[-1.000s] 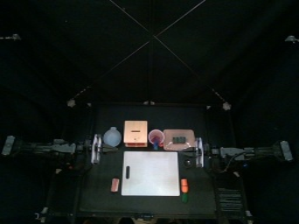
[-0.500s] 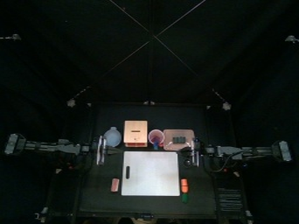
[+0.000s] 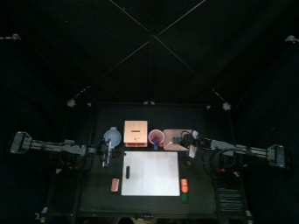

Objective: Place sushi on board then cut the sushi with the knife then place the pieces on the plate
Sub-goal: Place the sushi on the board

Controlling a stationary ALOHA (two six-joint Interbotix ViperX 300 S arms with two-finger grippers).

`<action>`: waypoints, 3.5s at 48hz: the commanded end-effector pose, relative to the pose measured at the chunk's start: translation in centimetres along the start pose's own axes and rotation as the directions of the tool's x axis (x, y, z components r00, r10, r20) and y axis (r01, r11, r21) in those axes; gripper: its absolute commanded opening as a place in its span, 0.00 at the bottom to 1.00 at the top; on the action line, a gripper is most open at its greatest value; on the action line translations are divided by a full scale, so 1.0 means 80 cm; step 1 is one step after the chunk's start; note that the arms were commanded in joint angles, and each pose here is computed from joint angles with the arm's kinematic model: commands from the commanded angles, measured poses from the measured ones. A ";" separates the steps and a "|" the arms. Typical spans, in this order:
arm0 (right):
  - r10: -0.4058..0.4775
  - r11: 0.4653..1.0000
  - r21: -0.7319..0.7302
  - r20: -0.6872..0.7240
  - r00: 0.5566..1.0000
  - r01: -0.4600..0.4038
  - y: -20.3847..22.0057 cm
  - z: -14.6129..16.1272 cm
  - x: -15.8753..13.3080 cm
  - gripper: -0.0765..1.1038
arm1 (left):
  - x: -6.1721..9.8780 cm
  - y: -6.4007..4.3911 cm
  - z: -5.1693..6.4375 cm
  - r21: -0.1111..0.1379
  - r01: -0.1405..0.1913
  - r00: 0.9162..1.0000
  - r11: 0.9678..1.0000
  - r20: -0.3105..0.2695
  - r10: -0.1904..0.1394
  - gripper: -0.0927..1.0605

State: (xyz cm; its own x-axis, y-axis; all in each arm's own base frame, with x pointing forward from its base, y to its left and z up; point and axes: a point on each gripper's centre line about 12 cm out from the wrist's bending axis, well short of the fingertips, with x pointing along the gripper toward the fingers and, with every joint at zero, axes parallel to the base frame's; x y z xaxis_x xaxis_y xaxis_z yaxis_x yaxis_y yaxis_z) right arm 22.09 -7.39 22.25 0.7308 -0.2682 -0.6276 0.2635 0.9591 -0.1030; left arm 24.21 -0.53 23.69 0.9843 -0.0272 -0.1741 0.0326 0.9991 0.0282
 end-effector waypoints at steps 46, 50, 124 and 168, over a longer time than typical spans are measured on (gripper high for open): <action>-0.095 0.992 -0.116 -0.443 0.891 0.048 -0.071 -0.053 0.108 0.90 | 0.007 0.001 0.003 -0.017 -0.004 1.000 1.000 0.002 0.004 0.06; -0.094 0.992 -0.114 -0.458 0.884 0.046 -0.073 -0.058 0.114 0.90 | 0.007 0.000 0.002 -0.021 -0.004 1.000 1.000 -0.005 0.004 0.06; 0.156 0.890 0.454 -0.216 0.964 -0.043 -0.006 -0.022 0.045 0.52 | 0.005 0.002 -0.007 -0.024 -0.011 1.000 1.000 -0.025 0.010 0.06; 0.030 0.791 0.597 -0.257 0.966 0.134 0.128 0.014 0.028 0.52 | 0.005 0.002 -0.007 -0.022 -0.011 1.000 1.000 -0.025 0.010 0.06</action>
State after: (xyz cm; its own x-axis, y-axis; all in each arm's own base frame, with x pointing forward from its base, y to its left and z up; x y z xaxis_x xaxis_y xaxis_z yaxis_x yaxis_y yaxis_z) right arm 26.16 0.79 19.23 0.5237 -0.1920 -0.8300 0.6851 0.6739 0.2765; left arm 24.24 -0.40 22.51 0.9762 -0.0174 -0.2161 0.0192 0.9998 0.0066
